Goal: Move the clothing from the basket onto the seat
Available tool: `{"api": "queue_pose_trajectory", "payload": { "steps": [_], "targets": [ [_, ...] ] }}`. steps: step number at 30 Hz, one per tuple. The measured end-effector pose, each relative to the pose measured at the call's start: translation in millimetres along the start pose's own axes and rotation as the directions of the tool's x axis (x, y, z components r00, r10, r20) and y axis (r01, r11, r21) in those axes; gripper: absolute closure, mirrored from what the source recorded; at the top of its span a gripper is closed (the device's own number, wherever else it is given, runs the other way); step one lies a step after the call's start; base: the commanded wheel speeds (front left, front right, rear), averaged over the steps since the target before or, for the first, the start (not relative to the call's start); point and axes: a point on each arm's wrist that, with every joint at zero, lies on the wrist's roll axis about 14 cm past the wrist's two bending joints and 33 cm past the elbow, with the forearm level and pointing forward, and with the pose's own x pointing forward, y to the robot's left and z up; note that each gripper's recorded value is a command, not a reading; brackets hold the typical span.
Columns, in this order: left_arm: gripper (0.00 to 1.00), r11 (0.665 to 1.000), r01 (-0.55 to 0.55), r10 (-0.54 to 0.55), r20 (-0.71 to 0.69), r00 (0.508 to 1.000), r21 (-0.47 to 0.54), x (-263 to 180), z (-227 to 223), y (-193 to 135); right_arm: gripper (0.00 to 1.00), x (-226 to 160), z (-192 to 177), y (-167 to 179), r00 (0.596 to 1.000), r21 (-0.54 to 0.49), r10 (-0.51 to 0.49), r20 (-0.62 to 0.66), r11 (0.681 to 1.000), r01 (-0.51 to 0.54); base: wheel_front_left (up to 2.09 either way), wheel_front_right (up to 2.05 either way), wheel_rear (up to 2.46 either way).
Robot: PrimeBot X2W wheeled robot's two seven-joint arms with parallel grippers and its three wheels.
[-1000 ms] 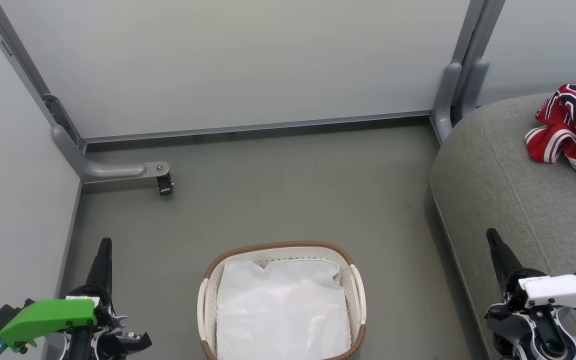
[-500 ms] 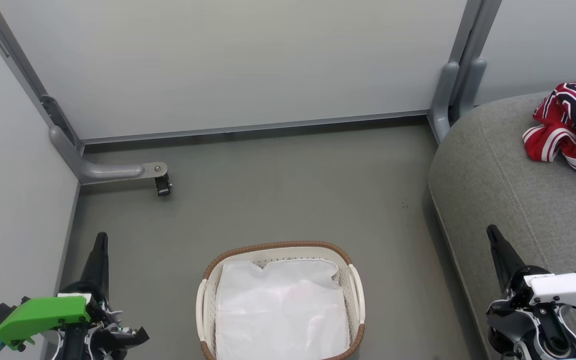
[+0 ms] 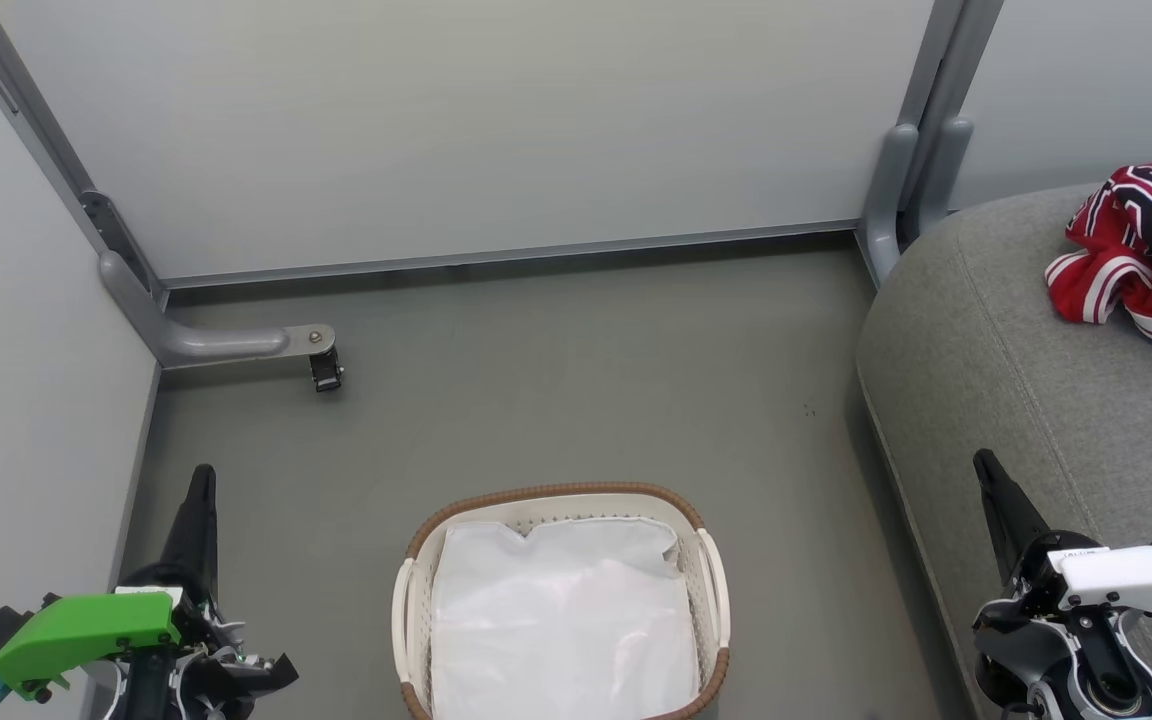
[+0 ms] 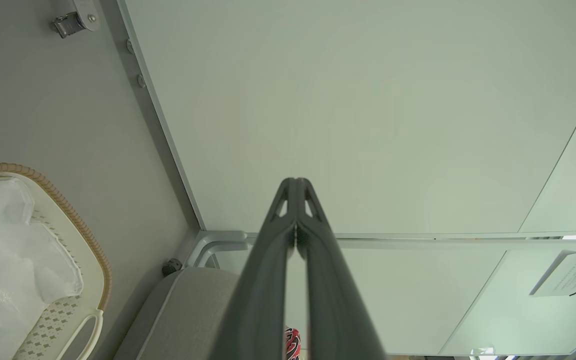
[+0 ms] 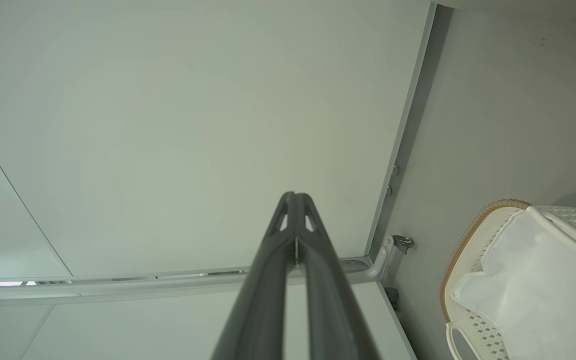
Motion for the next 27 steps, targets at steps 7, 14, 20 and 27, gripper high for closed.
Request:
{"api": "queue_pose_trajectory", "payload": {
  "steps": [7,14,20,27],
  "targets": [
    [1.0,1.0,0.0,0.0,0.0,1.0,0.0,0.0,-0.1,0.0,1.0,0.0,0.0,0.0,1.0,0.0,0.0,0.0,1.0,0.0,0.0,0.0,0.0],
    [1.0,1.0,0.0,0.0,0.0,1.0,0.0,0.0,-0.1,0.0,1.0,0.0,0.0,0.0,1.0,0.0,0.0,0.0,1.0,0.0,0.0,0.0,0.0],
    [1.0,1.0,0.0,0.0,0.0,1.0,0.0,0.0,-0.1,0.0,1.0,0.0,0.0,0.0,1.0,0.0,0.0,0.0,1.0,0.0,0.0,0.0,0.0],
    [1.0,1.0,0.0,0.0,0.0,1.0,0.0,0.0,0.0,0.0,1.0,0.1,0.0,0.1,1.0,0.0,0.0,0.0,1.0,0.0,0.0,0.0,0.0]
  ]
}}
